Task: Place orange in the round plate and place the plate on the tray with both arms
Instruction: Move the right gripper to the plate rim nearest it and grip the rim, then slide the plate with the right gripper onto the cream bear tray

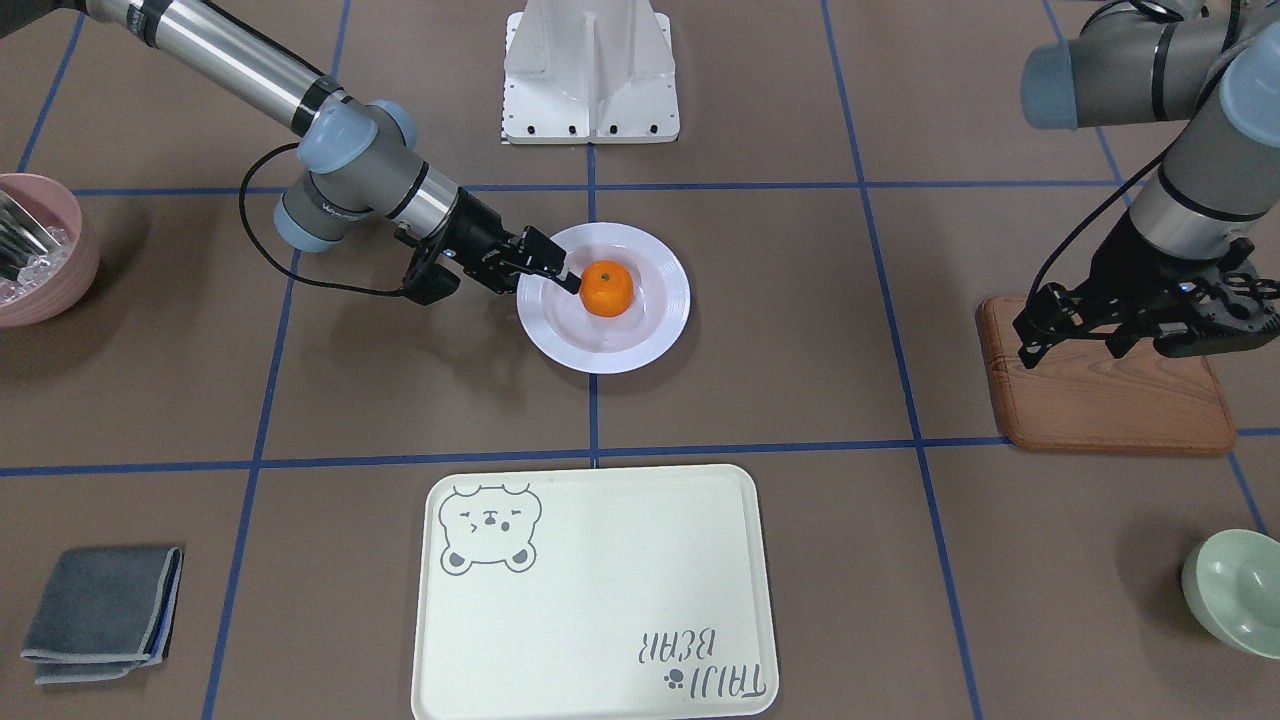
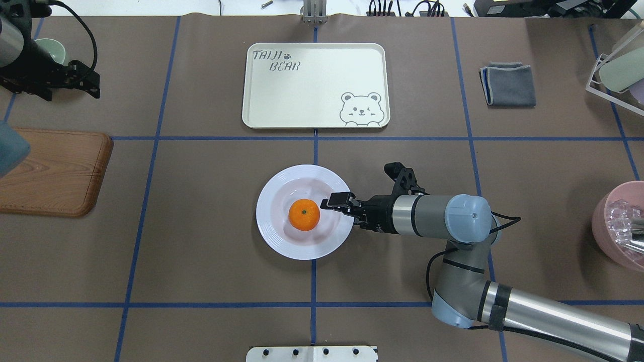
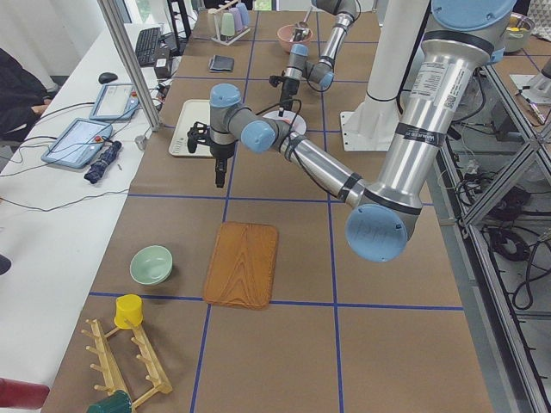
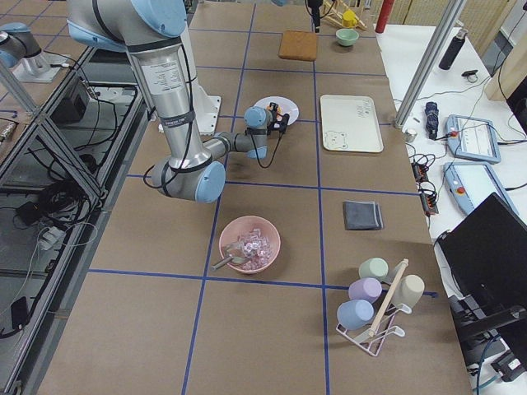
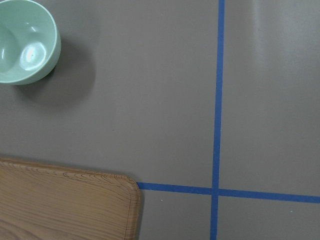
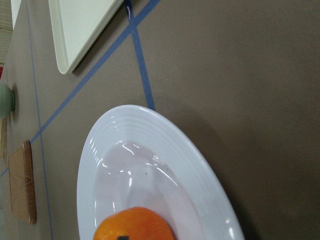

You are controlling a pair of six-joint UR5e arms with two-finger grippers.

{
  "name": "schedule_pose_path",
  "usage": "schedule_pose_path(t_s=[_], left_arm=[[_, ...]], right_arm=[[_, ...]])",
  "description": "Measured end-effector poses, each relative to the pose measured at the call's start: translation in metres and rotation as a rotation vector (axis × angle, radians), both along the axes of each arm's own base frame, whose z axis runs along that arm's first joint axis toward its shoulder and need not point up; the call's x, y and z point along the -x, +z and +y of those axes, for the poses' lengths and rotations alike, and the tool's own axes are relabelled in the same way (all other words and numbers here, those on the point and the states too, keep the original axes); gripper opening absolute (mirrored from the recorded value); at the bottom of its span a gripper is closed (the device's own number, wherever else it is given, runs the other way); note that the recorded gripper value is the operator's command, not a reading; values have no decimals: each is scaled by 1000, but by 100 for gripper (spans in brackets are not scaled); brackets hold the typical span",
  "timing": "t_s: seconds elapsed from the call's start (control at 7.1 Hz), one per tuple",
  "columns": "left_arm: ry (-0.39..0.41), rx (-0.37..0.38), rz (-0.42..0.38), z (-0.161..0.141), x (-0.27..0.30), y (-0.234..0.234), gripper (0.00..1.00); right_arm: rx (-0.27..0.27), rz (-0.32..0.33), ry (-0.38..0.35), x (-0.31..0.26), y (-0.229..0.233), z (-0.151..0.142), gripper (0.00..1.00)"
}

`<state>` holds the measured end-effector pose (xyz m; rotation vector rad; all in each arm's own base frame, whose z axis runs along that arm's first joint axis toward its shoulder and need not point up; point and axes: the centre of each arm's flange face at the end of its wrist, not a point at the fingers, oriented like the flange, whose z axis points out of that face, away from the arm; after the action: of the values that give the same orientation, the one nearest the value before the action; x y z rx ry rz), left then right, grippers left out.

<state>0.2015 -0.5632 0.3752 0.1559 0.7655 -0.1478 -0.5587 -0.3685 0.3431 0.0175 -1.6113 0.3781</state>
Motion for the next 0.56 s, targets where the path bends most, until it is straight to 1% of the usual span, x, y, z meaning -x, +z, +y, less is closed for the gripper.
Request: schedule_pose_path(t_s=[0.42, 0.56], left_arm=[[0, 0, -1, 0, 0, 0, 99], [-1, 1, -2, 0, 1, 0, 99]], right_arm=[[2, -20, 13, 1, -12, -2, 0], [16, -36, 28, 2, -19, -5, 0]])
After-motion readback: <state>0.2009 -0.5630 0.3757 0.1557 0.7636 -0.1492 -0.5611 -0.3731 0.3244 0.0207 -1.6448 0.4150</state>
